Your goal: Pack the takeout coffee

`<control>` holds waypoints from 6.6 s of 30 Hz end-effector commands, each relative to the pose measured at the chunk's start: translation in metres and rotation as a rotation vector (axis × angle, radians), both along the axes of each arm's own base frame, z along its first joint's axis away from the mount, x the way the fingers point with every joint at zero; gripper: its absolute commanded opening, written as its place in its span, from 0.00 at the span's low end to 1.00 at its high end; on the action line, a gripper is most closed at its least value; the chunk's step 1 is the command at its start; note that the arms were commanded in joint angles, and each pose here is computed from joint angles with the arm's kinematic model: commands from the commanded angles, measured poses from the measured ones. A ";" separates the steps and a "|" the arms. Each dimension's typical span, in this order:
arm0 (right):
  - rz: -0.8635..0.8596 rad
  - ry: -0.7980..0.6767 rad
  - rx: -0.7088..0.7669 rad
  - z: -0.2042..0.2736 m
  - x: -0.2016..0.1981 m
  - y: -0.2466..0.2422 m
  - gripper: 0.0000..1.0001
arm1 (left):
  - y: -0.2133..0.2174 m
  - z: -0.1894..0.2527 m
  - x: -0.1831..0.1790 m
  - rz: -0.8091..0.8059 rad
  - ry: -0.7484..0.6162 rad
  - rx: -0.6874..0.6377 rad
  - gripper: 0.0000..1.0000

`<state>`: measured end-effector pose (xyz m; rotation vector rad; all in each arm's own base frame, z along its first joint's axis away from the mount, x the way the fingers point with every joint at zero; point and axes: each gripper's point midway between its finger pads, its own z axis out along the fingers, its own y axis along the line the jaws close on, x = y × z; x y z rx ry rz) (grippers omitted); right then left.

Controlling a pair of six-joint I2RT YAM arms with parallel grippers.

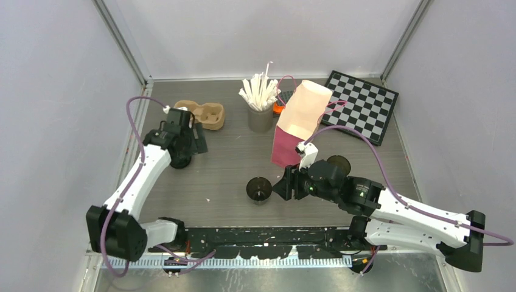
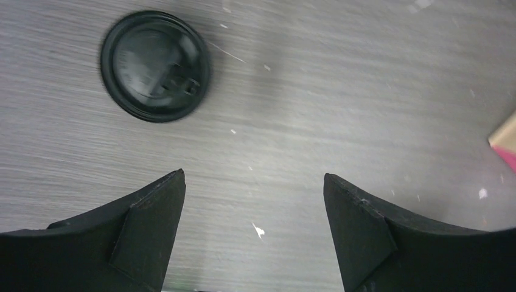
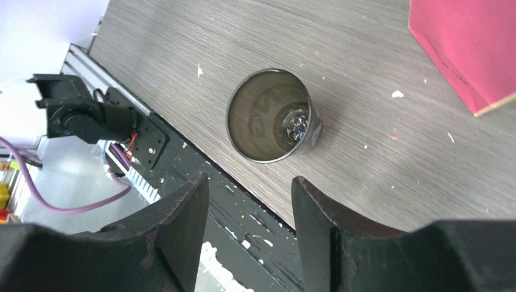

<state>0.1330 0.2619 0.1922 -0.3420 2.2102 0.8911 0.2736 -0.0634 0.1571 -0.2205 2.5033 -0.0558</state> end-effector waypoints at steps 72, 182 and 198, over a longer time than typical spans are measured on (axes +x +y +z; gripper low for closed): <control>0.068 -0.092 0.106 0.033 0.002 0.018 0.57 | 0.056 -0.102 0.068 0.252 0.216 0.053 0.29; 0.592 -1.335 0.046 0.101 0.003 0.095 0.97 | -0.164 0.154 -0.148 -0.756 0.092 -1.275 0.00; 0.601 -1.360 0.043 0.103 0.003 0.099 0.97 | -0.167 0.150 -0.150 -0.750 0.115 -1.267 0.00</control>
